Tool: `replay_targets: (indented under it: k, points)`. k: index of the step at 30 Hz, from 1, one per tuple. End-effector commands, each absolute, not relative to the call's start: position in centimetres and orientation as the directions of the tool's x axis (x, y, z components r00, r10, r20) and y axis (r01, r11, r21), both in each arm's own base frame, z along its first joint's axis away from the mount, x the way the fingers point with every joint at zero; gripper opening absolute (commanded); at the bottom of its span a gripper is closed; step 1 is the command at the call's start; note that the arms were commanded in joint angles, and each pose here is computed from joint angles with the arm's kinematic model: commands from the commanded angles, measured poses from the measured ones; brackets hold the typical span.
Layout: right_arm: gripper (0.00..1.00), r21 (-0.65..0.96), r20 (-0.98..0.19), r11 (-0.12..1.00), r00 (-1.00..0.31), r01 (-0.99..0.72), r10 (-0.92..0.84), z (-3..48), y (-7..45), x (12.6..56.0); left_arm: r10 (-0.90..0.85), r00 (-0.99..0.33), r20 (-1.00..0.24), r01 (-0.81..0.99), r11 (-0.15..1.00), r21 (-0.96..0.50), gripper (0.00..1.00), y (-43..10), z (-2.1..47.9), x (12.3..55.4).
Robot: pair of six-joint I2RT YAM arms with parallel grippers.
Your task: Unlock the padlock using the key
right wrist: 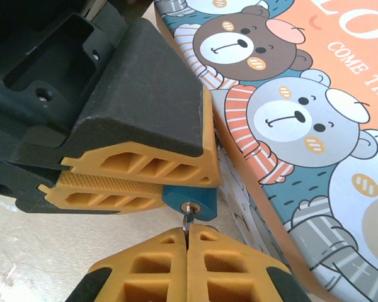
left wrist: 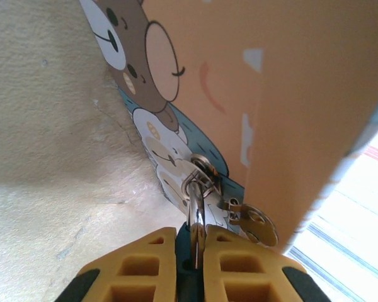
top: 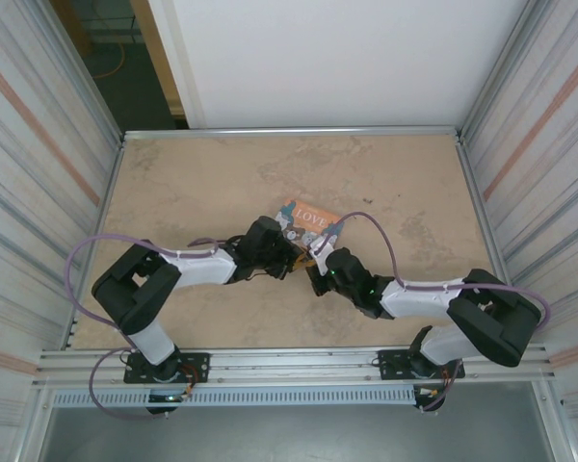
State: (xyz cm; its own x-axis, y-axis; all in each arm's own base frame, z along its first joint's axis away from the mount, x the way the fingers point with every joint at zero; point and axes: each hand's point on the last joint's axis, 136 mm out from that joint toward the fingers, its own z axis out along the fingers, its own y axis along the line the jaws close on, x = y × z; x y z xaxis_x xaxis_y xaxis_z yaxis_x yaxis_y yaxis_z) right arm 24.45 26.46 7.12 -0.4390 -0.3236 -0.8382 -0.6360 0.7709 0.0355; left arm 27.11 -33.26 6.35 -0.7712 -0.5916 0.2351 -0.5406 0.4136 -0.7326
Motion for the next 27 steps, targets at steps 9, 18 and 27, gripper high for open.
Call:
replay_targets:
  k: [9, 18, 27]
  points:
    - [0.0, 0.231, -0.753, 0.801, -0.623, -0.552, -0.212, 4.8, 24.1, 23.2, -0.541, -0.832, 0.122, -0.458, 0.547, -0.701, 0.4, -32.3, 7.9, 25.6]
    - [0.0, 0.429, -0.64, 0.789, -0.765, -0.44, -0.078, 5.1, 21.8, 22.3, -0.553, -0.812, -0.186, -0.325, 0.694, -0.642, 0.47, -27.2, 12.5, 26.9]
    - [0.0, 0.579, -0.516, 0.757, -0.855, -0.303, 0.052, 4.7, 19.6, 21.7, -0.446, -0.724, -0.525, -0.155, 0.848, -0.507, 0.45, -23.0, 19.1, 28.0]
